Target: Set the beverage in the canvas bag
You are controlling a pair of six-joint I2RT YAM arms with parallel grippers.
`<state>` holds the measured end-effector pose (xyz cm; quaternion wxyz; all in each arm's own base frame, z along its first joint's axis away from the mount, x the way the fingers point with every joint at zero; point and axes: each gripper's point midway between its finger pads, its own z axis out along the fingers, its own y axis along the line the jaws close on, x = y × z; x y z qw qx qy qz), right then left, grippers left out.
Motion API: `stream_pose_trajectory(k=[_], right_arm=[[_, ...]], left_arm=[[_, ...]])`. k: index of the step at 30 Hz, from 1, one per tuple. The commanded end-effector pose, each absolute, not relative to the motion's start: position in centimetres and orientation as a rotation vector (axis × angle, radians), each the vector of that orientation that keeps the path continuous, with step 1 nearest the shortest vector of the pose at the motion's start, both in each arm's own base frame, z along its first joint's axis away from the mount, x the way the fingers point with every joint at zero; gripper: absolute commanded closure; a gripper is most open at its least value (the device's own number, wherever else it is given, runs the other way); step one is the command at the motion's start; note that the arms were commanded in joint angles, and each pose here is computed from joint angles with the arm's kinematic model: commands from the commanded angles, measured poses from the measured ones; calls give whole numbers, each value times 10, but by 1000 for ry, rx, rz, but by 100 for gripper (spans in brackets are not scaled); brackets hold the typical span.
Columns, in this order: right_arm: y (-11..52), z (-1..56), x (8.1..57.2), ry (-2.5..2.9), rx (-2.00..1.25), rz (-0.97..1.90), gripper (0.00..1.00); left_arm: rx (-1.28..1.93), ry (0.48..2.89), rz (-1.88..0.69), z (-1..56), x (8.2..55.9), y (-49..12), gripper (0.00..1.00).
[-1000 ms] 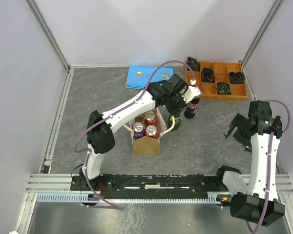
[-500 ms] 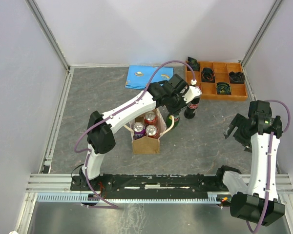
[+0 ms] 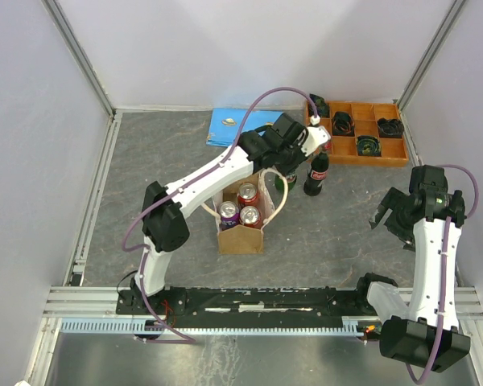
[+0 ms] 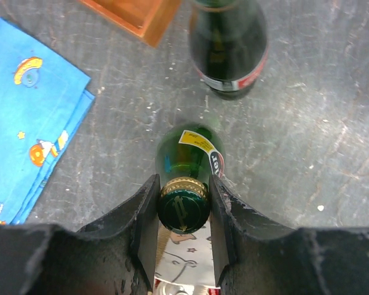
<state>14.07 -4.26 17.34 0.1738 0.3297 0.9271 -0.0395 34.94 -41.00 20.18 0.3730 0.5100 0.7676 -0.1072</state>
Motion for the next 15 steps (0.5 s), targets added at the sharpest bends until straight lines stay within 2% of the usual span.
stream_pose_trajectory(k=[1,15], right_arm=[[-47,176,140,2616,929,-139,1],[-45,175,139,2622,925,-131,1]], left_arm=[[1048,1760,-277,289,395,-419,97],[787,1770,-198,314,443,-381,97]])
